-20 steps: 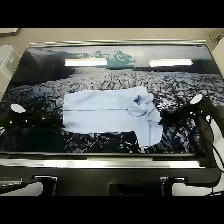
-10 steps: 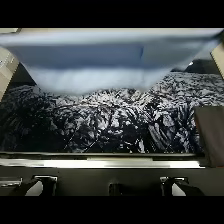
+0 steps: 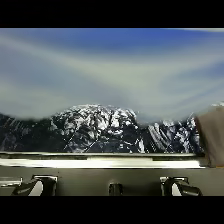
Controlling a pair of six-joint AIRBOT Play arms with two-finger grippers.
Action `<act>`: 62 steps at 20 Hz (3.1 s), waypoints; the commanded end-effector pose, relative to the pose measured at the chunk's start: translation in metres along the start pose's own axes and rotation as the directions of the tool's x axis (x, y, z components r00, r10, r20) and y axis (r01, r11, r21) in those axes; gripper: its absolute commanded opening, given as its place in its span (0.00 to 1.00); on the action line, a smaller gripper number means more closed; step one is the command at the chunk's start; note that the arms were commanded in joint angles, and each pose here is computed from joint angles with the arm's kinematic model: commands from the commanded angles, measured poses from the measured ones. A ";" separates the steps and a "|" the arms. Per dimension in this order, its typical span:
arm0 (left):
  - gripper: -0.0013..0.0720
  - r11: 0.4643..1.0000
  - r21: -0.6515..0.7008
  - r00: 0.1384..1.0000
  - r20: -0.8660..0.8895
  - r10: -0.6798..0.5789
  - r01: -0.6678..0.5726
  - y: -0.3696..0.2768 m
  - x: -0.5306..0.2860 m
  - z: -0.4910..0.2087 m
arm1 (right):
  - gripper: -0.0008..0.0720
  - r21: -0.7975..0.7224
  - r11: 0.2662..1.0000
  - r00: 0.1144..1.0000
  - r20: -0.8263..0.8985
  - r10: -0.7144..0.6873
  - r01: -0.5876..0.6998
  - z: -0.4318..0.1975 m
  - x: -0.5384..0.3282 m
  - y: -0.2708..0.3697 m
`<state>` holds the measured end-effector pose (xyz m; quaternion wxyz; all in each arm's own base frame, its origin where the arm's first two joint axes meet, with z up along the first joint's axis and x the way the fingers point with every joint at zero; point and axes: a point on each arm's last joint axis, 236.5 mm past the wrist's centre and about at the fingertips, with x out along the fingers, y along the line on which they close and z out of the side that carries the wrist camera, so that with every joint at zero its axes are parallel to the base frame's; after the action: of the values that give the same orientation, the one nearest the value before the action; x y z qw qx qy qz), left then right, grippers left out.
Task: Fold the clothes and pants, and hang the long-sleeved shirts on hangers.
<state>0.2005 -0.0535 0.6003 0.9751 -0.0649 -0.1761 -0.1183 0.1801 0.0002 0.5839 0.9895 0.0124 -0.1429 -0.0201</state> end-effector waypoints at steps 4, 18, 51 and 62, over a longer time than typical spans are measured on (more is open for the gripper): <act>0.05 0.999 -0.036 0.980 -0.197 0.011 -0.018 0.020 0.022 -0.058 | 0.07 0.026 0.999 0.972 -0.236 -0.017 0.024 -0.061 0.020 -0.009; 0.05 0.712 -0.369 0.355 -0.918 -0.178 -0.597 0.172 0.045 -0.619 | 0.07 0.556 0.682 0.488 -0.812 0.321 0.476 -0.609 0.223 0.058; 0.69 0.675 -0.273 -0.144 -0.858 -0.493 -0.686 0.099 -0.235 -0.647 | 0.74 0.166 0.885 -0.252 -0.921 0.297 0.436 -0.595 -0.025 -0.087; 0.69 0.648 -0.295 -0.158 -0.822 -0.546 -0.702 0.081 -0.239 -0.659 | 0.74 0.189 0.919 -0.250 -0.926 0.284 0.347 -0.601 -0.013 -0.056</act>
<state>0.2210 -0.0308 -0.0998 0.6049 -0.3647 0.7005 -0.1018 0.3360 -0.0476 0.0026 0.6831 0.2290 0.6934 -0.0031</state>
